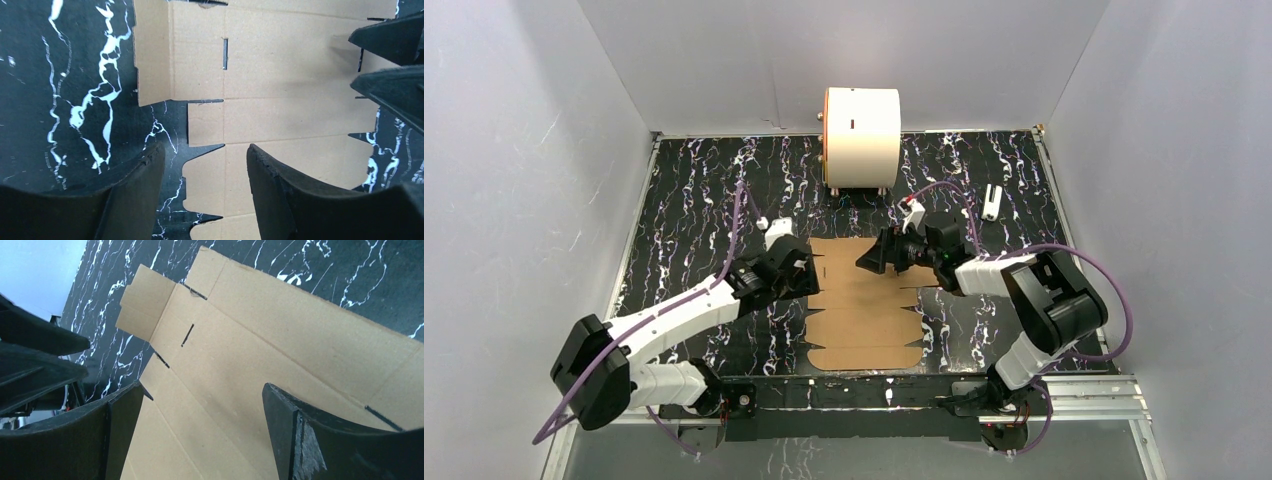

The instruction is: Fold the paper box

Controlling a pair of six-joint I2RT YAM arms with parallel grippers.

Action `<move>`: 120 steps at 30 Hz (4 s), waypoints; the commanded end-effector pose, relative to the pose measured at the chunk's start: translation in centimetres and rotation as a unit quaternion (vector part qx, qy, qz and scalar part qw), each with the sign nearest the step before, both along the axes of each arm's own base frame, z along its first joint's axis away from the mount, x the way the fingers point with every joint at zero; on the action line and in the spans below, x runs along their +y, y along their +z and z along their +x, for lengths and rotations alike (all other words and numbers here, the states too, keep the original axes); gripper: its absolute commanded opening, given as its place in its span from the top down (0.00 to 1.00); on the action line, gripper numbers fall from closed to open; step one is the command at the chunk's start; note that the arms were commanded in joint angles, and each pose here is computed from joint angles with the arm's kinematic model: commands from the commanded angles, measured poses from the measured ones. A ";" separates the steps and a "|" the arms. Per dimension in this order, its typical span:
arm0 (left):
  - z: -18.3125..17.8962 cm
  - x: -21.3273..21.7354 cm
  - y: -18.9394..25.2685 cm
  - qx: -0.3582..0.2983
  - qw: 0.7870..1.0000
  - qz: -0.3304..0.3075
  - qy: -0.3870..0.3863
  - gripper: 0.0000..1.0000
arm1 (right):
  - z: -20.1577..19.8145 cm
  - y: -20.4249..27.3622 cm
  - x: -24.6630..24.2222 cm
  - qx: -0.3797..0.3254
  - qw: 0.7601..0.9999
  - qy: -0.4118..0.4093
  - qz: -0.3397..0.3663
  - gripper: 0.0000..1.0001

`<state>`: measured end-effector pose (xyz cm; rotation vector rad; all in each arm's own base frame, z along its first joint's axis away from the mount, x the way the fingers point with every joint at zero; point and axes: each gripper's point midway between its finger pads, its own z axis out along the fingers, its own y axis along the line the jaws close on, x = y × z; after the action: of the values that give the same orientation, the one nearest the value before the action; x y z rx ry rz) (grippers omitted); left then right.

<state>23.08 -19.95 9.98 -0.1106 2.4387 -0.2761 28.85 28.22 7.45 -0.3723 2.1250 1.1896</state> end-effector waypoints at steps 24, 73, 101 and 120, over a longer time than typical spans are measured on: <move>-0.9 -1.7 -7.3 0.102 0.990 -0.097 0.003 0.40 | -3.8 -2.4 -0.4 0.020 1.000 0.019 0.003 0.02; 0.5 -5.7 -5.4 0.110 0.992 -0.037 -0.042 1.00 | -4.1 -3.5 0.9 0.025 0.999 0.027 -0.002 0.01; 4.7 -4.1 2.0 0.008 0.999 -0.035 -0.021 0.45 | 2.3 1.9 -1.4 -0.073 0.991 -0.037 -0.101 0.02; 13.4 -10.5 0.4 0.003 0.989 -0.133 -0.064 0.47 | 9.2 0.2 -8.7 0.009 0.981 -0.169 -0.091 0.09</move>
<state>34.04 -29.32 7.88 -0.0881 2.4941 -0.5807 36.11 19.08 6.13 -0.0952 2.2669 0.7499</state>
